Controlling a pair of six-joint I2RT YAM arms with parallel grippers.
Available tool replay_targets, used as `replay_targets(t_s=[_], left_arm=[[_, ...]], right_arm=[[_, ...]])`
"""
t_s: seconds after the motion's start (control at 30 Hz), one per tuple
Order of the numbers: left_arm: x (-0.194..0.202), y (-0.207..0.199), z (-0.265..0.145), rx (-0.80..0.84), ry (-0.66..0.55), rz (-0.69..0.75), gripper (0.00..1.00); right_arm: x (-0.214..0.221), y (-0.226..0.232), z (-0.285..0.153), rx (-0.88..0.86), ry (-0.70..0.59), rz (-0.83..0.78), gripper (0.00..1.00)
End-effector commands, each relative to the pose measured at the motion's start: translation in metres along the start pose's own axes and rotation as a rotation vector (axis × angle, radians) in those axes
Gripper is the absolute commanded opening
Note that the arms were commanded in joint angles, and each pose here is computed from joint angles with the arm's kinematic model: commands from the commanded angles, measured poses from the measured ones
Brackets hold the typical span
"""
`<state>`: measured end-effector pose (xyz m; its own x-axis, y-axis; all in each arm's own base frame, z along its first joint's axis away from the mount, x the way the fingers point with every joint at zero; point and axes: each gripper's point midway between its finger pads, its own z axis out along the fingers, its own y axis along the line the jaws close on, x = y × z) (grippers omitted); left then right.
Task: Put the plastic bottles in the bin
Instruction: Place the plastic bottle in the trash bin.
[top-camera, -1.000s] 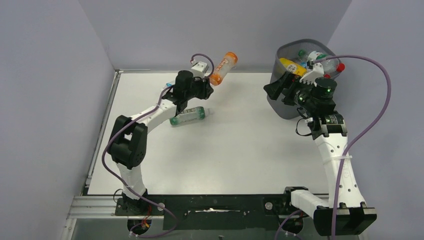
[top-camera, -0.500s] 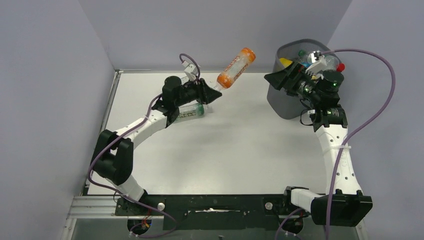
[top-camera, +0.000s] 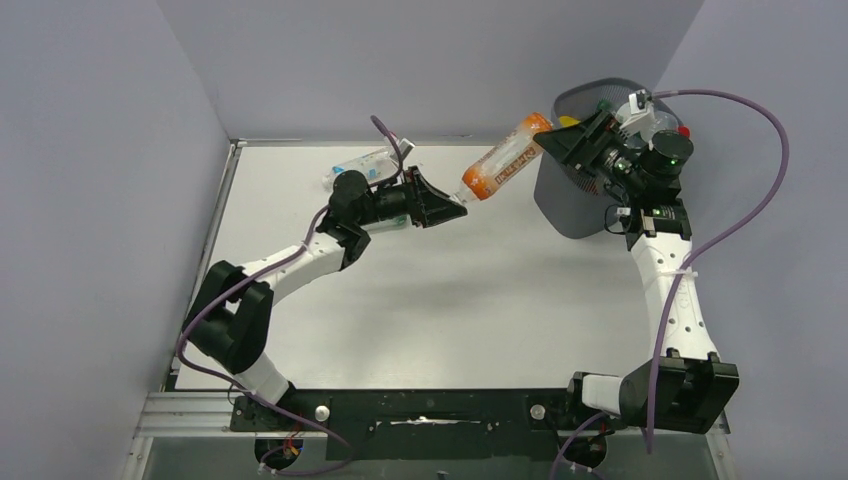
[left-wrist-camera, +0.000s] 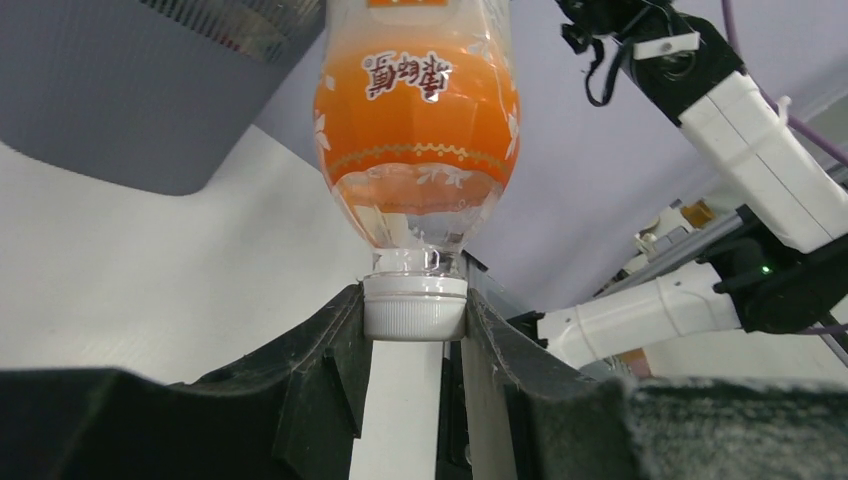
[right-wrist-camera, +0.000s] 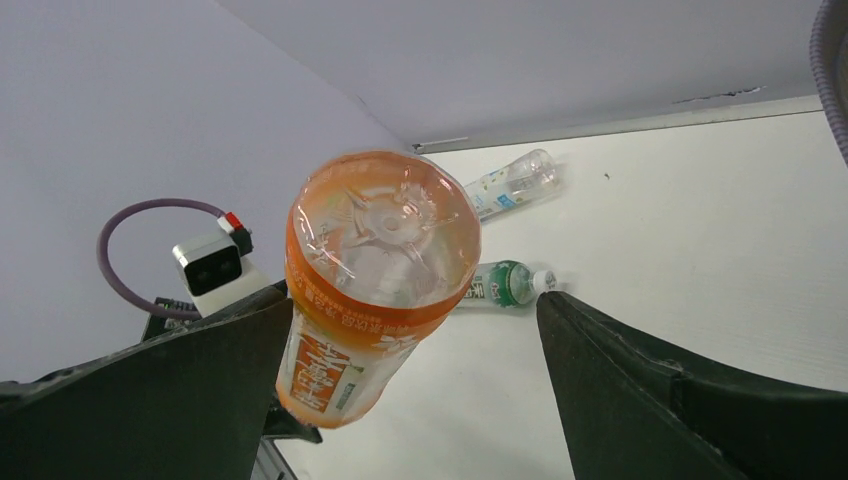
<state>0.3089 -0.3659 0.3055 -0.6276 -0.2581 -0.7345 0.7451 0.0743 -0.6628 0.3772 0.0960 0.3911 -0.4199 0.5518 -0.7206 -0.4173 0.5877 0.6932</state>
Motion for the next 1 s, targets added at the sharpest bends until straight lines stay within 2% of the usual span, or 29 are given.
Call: replay_targets(t_s=[0.0, 0.3, 0.53, 0.83, 0.9, 0.97], left_arm=[[-0.004, -0.046, 0.007, 0.153, -0.004, 0.046, 0.32], [0.015, -0.048, 0.02, 0.18, 0.044, 0.016, 0.32], [0.017, -0.043, 0.022, 0.168, 0.038, 0.006, 0.32], [0.009, -0.032, 0.029, 0.143, 0.015, 0.006, 0.33], [0.008, -0.03, 0.031, 0.14, 0.023, 0.005, 0.33], [0.005, -0.027, 0.033, 0.128, 0.025, 0.006, 0.41]], right_arm=[[-0.014, 0.02, 0.001, -0.074, -0.031, -0.046, 0.98], [-0.017, 0.025, 0.001, -0.094, -0.035, -0.062, 0.98], [-0.014, 0.027, 0.0, -0.105, -0.026, -0.06, 1.0], [-0.002, 0.028, -0.006, -0.102, -0.003, -0.056, 0.77], [-0.003, 0.029, -0.006, -0.104, 0.001, -0.058, 0.67], [-0.004, 0.032, -0.006, -0.111, 0.007, -0.066, 0.55]])
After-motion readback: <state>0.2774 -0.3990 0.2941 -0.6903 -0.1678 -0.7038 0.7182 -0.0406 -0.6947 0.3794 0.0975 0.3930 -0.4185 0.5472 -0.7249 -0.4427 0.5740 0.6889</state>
